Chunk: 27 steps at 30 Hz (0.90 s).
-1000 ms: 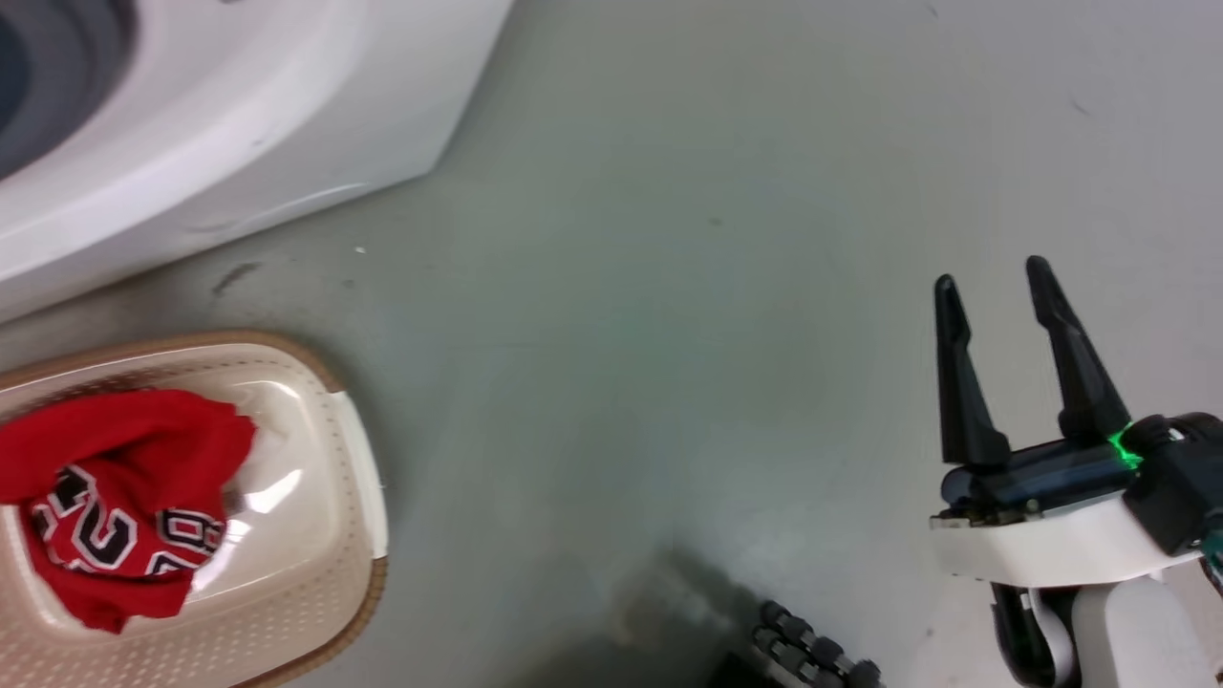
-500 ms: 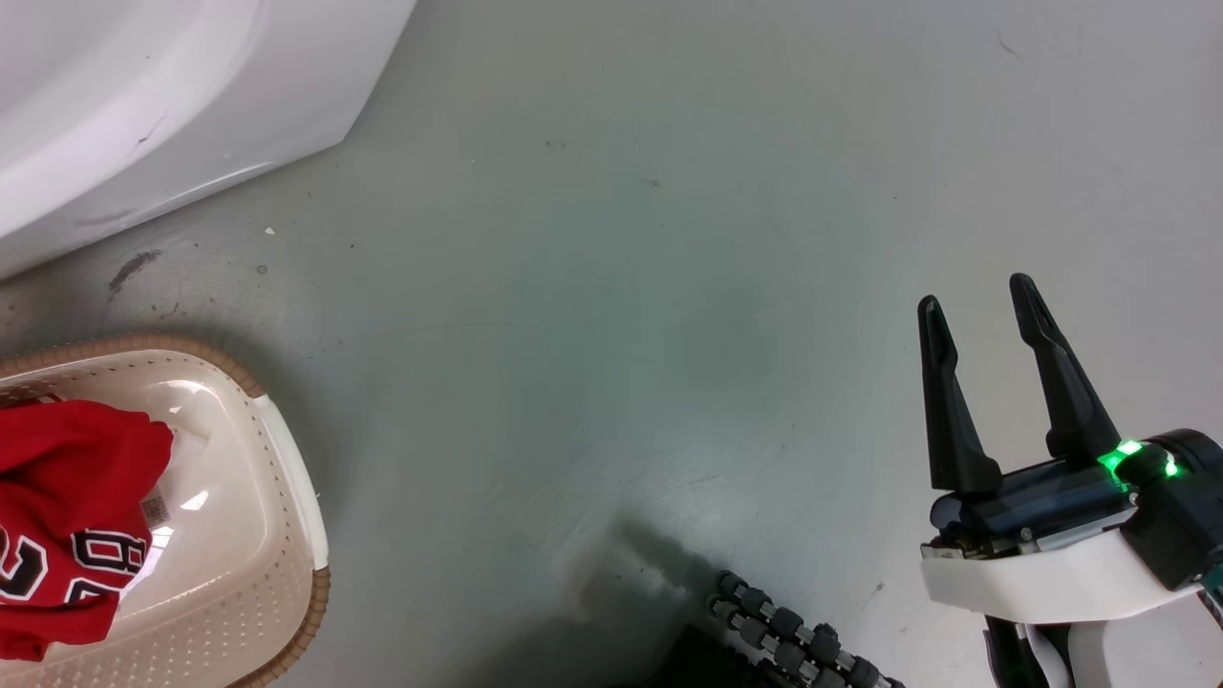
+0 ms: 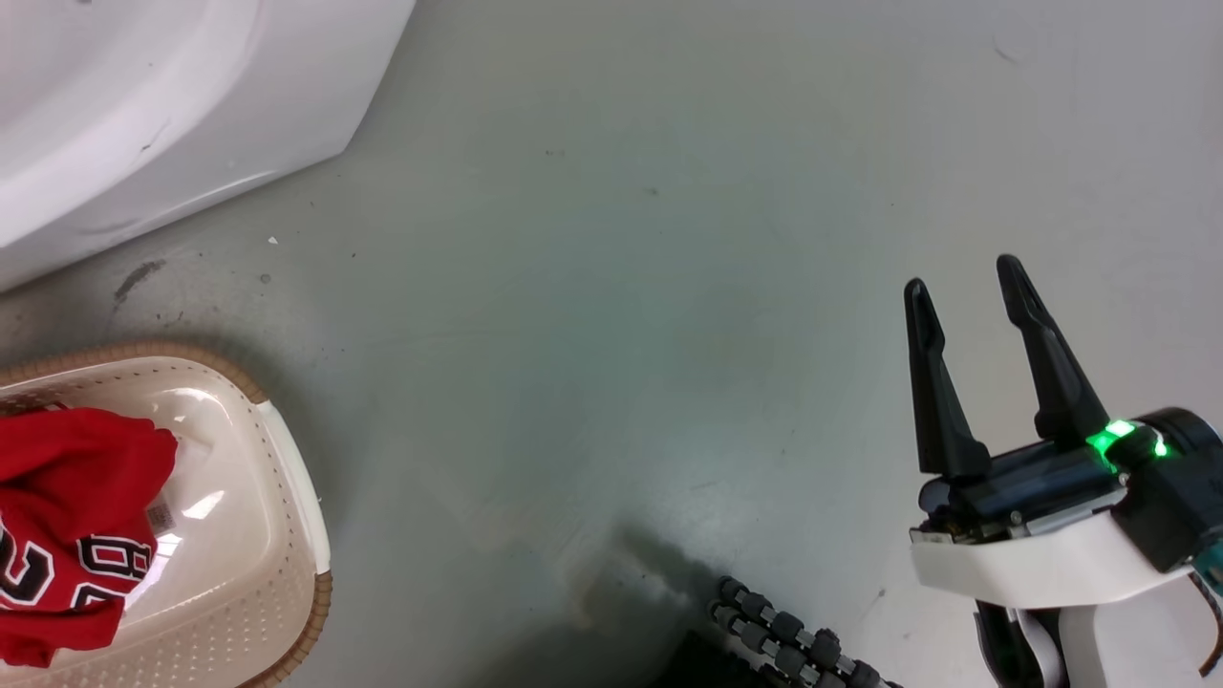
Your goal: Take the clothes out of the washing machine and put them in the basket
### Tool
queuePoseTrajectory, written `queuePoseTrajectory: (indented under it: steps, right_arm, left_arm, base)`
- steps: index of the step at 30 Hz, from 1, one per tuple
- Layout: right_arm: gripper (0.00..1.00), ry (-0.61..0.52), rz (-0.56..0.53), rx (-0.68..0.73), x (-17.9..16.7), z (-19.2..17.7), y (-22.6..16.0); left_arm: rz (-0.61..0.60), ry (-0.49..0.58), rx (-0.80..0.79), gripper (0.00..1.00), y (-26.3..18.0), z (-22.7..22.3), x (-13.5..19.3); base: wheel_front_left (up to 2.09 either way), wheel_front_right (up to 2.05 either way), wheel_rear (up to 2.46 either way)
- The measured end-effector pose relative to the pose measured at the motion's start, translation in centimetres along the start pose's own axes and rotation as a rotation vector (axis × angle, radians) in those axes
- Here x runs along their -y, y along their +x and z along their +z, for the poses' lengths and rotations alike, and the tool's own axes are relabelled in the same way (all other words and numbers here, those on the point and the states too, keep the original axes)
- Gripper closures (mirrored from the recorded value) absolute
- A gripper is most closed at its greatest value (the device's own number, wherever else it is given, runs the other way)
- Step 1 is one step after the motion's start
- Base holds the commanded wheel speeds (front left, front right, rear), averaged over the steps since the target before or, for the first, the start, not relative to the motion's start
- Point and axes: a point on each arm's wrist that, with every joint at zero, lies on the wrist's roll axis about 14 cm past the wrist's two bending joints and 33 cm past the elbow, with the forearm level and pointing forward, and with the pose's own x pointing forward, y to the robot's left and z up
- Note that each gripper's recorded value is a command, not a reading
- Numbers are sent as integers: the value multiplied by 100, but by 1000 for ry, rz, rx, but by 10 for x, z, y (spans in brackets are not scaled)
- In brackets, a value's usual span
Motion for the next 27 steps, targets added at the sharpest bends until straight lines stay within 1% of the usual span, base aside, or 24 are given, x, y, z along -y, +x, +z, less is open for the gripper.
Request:
queuePoseTrajectory:
  steps: [3,9,14,16,20,27]
  right_arm:
    - [0,-12,-1,16,2,4,2]
    - [0,-26,17,73,1,19,10]
    - [0,-35,33,122,-2,31,13]
    - [0,-26,45,141,-6,36,15]
    - [0,-17,69,169,-13,44,9]
    - [0,-9,107,238,-24,66,-4]
  left_arm:
    - [-17,-35,61,100,-7,13,3]
    - [-23,-30,166,100,-36,33,-1]
    - [-84,-27,242,100,-63,31,21]
    - [-93,-53,289,100,-77,32,22]
    - [-100,-68,365,100,-110,36,22]
    - [-92,-46,477,100,-173,33,19]
  base:
    - [0,0,0]
    - [0,0,0]
    - [0,0,0]
    - [0,0,0]
    - [0,0,0]
    - [0,0,0]
